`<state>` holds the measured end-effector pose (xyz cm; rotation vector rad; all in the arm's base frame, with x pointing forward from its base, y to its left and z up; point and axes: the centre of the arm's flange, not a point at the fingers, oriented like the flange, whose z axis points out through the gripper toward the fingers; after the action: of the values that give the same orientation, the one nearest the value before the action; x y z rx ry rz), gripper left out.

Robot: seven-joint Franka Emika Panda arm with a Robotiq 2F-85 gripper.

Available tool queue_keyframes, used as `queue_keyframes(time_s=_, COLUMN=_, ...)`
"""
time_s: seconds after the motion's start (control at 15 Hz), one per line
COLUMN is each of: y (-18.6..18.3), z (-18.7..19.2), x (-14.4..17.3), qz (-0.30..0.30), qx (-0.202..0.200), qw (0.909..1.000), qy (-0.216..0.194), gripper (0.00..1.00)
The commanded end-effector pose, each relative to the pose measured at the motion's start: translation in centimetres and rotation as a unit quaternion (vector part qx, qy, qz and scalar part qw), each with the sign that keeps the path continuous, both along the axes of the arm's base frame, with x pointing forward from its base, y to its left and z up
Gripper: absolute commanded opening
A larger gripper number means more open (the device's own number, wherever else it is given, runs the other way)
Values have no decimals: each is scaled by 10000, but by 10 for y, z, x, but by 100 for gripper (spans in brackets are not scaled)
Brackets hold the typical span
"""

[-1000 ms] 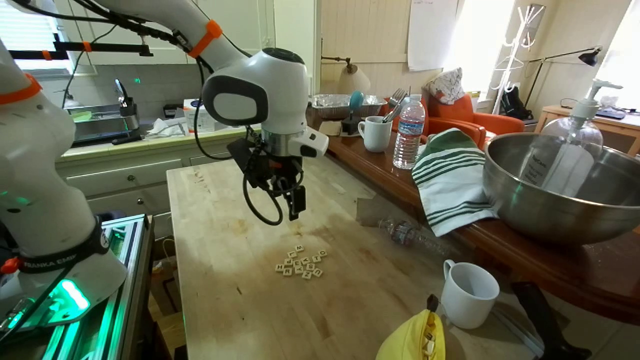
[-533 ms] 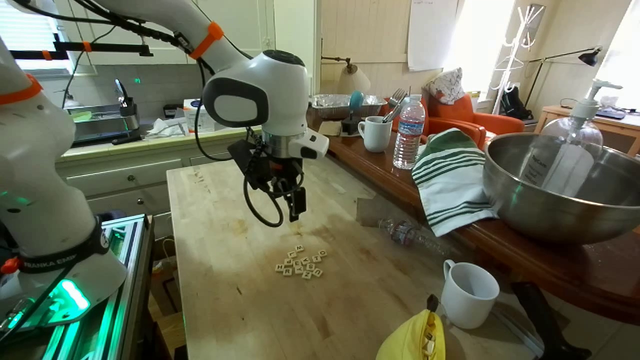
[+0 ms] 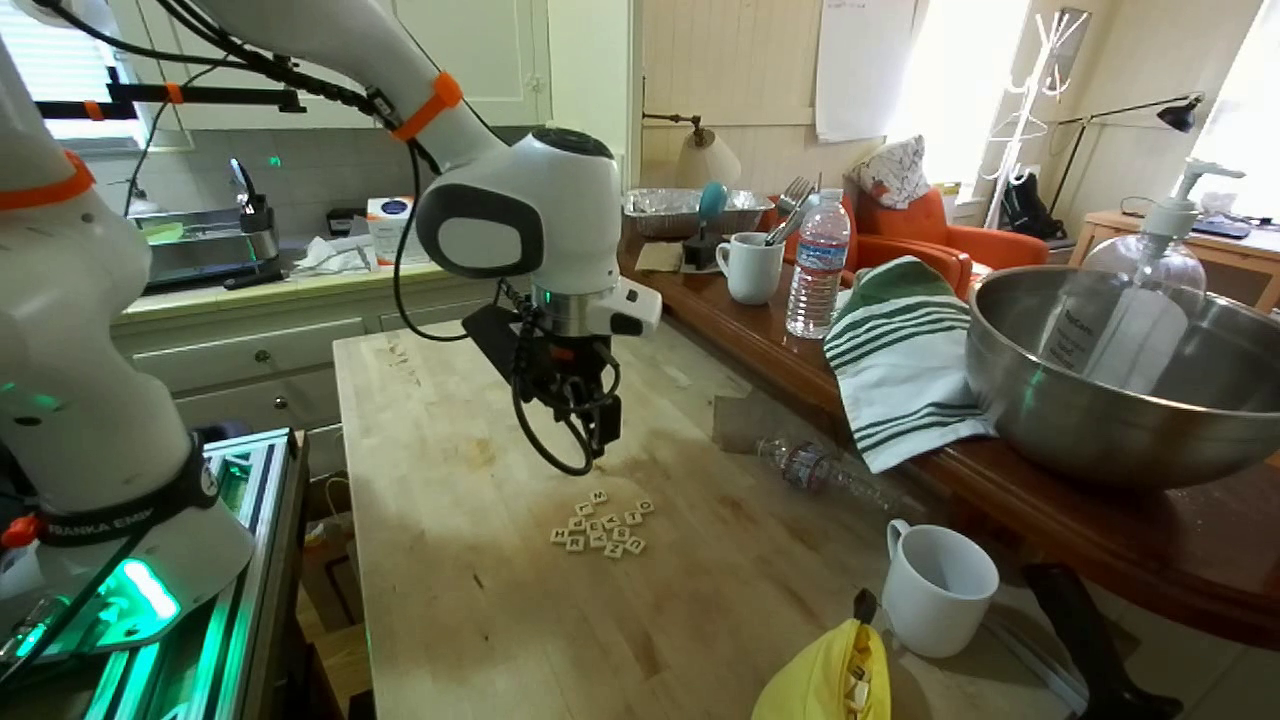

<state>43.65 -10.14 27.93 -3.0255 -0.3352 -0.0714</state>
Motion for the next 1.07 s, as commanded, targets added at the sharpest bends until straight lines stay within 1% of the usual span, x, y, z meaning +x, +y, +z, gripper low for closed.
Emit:
queue_keyframes(time_s=0.0, y=-4, z=-25, x=10, qz=363, qx=-143, qw=9992, qy=-18, gripper=51)
queue_keyframes(time_s=0.13, y=-4, z=-32, x=12, qz=549, qx=-181, qw=9983, qy=-42, gripper=35)
queue_keyframes(time_s=0.27, y=-4, z=-40, x=15, qz=799, qx=-274, qw=9964, qy=-97, gripper=22)
queue_keyframes(time_s=0.33, y=-5, z=-43, x=15, qz=920, qx=-311, qw=9952, qy=-108, gripper=13)
queue_keyframes(time_s=0.47, y=-5, z=-48, x=17, qz=1130, qx=-409, qw=9926, qy=-168, gripper=0)
queue_keyframes(time_s=0.87, y=-11, z=-60, x=23, qz=1491, qx=-623, qw=9866, qy=-245, gripper=0)
queue_keyframes(time_s=1.0, y=-11, z=-63, x=24, qz=1559, qx=-667, qw=9853, qy=-210, gripper=0)
